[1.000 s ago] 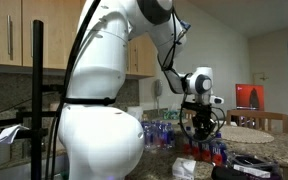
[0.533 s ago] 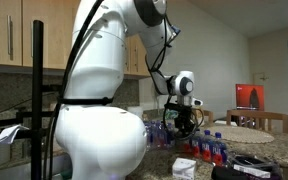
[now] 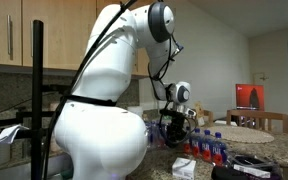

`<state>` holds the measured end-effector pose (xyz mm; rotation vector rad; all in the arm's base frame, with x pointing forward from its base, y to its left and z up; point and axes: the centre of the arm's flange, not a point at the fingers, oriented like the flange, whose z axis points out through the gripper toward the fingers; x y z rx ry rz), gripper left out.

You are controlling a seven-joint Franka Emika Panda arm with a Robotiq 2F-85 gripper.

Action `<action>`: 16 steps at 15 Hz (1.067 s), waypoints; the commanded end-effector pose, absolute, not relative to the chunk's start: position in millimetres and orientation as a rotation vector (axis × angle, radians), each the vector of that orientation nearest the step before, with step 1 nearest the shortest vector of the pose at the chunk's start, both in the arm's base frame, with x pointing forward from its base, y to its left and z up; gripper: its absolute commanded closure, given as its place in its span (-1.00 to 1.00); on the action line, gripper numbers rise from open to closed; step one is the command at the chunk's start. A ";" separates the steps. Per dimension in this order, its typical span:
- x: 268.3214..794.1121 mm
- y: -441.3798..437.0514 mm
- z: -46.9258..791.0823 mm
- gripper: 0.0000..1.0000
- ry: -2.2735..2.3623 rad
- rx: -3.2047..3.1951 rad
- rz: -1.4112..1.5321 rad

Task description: Remove the black object from the plastic

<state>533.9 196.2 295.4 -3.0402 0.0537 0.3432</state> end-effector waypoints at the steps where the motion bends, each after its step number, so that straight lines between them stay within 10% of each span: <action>1: 555.7 227.9 272.7 0.83 -0.037 -3.044 0.389; 16: 534.6 295.9 259.4 0.86 -0.303 -3.094 0.364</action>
